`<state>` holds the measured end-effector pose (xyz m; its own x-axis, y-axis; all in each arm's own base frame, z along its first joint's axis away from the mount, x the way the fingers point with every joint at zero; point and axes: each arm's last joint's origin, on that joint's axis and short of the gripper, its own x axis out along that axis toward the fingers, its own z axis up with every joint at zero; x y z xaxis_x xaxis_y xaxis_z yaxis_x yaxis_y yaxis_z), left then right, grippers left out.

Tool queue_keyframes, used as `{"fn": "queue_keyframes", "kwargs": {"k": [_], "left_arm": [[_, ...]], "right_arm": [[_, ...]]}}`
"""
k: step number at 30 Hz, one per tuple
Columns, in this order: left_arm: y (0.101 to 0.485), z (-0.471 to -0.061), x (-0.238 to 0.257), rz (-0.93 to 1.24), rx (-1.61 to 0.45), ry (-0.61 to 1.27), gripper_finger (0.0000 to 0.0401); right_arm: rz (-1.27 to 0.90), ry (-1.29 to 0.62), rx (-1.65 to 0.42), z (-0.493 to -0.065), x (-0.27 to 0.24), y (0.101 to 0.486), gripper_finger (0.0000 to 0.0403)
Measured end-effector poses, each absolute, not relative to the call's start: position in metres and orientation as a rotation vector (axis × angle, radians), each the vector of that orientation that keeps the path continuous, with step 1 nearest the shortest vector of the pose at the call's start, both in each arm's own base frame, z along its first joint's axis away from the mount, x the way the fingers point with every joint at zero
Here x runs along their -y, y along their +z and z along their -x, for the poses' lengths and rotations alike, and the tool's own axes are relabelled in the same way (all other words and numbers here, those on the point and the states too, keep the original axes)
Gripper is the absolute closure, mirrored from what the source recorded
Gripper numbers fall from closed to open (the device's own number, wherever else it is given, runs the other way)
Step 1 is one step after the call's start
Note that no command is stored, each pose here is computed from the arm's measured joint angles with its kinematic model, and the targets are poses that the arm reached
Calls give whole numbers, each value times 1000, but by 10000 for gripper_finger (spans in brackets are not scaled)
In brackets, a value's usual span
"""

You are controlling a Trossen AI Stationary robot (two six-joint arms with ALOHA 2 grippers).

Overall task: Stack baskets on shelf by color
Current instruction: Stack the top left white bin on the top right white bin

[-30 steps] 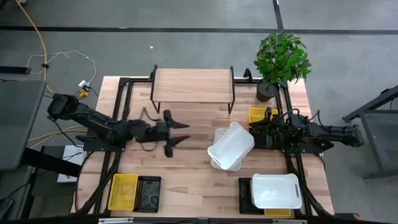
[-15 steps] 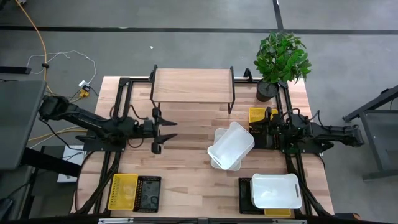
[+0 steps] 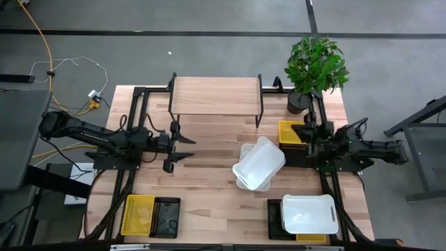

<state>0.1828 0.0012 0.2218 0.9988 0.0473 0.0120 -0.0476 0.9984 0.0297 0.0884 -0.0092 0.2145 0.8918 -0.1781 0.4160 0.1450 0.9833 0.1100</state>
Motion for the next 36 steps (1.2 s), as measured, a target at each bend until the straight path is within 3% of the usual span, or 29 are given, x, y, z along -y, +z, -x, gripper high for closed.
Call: {"fn": "queue_keyframes", "kwargs": {"k": [4, 7, 13, 16, 25, 36], "left_arm": [[221, -183, -1, -29, 0, 43, 208], [221, -183, -1, -29, 2, 44, 208], [221, -183, -1, -13, 7, 43, 208], [221, -183, -1, -4, 3, 43, 208], [221, -183, -1, -3, 0, 43, 208], [220, -183, -1, -4, -5, 43, 208]], "right_arm": [[-102, -202, 427, -89, 10, 224, 386], [-142, -185, 374, -93, 10, 238, 347], [-164, -81, 114, -113, 2, 276, 246], [-157, -16, -90, -128, -6, 299, 215], [-82, 108, -614, -190, -45, 343, 206], [86, 152, -1173, -256, -98, 335, 206]]}}
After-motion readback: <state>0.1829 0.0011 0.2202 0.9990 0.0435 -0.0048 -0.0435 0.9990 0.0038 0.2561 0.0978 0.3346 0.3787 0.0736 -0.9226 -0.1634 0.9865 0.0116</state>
